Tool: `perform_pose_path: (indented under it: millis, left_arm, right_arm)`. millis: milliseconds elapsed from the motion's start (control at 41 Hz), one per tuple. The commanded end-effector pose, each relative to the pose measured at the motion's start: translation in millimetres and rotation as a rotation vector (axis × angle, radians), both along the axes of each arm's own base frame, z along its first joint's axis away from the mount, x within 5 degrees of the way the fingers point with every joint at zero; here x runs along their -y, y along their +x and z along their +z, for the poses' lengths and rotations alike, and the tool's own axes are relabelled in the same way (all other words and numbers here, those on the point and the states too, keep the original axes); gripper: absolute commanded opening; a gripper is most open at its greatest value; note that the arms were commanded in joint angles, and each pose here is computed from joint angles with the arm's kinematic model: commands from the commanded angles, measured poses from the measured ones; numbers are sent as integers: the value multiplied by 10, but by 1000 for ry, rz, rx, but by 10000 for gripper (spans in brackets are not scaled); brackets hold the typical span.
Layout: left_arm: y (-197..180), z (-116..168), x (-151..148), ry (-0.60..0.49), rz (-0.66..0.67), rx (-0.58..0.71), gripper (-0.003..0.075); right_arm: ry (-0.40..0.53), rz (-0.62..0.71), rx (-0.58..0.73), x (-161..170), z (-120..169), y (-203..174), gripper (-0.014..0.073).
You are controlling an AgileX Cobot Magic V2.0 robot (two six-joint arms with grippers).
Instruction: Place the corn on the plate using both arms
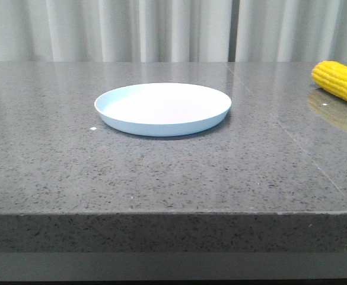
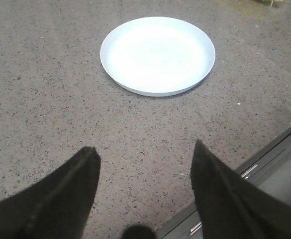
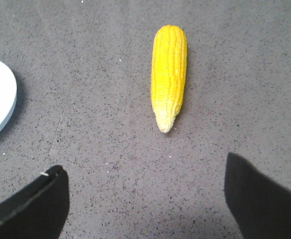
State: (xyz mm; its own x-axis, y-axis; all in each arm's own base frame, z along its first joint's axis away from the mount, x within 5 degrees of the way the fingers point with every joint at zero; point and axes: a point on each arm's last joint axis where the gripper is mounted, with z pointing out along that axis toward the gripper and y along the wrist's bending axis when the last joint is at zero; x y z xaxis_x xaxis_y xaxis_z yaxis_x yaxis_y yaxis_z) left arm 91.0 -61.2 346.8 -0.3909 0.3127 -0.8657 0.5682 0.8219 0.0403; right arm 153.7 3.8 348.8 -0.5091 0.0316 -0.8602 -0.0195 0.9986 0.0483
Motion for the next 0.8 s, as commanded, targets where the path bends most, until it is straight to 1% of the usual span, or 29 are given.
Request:
perform_pose_path:
  millis: [0,171,317,390,488,780]
  left_arm:
    - [12,142,28,-73,-8,75,409]
    - [12,142,28,-73,-8,75,409]
    - [12,142,28,-73,-8,75,409]
    - [12,142,28,-73,-8,75,409]
    - [12,142,28,-73,-8,75,409]
    - [12,142,28,-73,-8,75,409]
  right_arm:
    - [-16,7,13,3,232,170,655]
    - [-52,10,-145,21,299,582,655]
    - [-96,5,-234,51,328,952,655]
    - [-118,-2,-259,69,350,1127,655]
    - [-117,-4,-284,79,338,1398,655]
    - [-100,-48,-344,221,165,2092,655]
